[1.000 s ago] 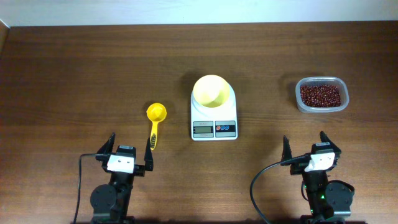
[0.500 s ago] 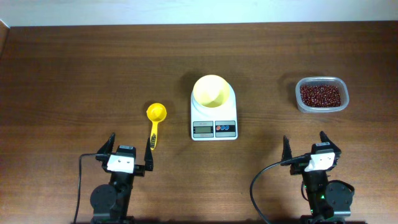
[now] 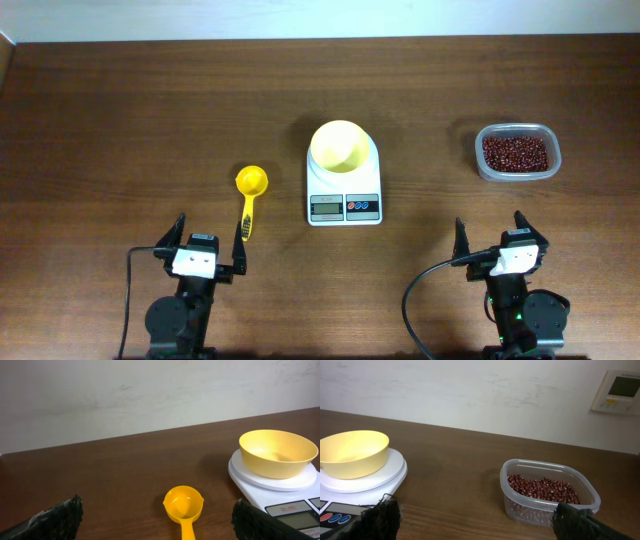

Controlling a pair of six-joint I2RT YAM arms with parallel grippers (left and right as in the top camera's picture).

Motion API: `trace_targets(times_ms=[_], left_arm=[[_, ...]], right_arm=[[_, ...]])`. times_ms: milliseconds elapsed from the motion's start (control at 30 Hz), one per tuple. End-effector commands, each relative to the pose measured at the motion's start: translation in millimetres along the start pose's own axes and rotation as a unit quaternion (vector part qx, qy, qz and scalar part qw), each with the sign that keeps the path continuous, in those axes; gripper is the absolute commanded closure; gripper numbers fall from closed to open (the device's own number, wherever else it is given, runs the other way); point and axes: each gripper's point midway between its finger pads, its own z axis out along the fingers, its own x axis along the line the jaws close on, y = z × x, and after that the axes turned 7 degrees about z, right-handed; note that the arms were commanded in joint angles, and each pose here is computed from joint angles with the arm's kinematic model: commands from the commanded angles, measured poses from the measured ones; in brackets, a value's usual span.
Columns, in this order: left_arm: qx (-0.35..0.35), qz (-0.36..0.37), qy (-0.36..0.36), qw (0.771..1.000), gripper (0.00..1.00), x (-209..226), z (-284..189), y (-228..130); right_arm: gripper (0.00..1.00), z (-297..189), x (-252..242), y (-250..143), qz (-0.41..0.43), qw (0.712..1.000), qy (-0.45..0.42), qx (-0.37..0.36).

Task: Scoop item into bowl and weigh 50g on scale

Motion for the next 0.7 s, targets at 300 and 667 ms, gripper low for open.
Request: trace_targets(times_ms=[300,667], left_arm=[[0.001,0.006,0.006,1.0,0.01,2.0,-0.3,-1.2],[0.001,0.0,0.006,1.0,0.01,2.0,-0.3,-1.2]], right_arm=[[0.01,-0.2,0.1,-1.6,0.005,1.0,-0.002,0.0],[0.01,-0.2,0.1,-1.6,0.005,1.0,-0.002,0.0]])
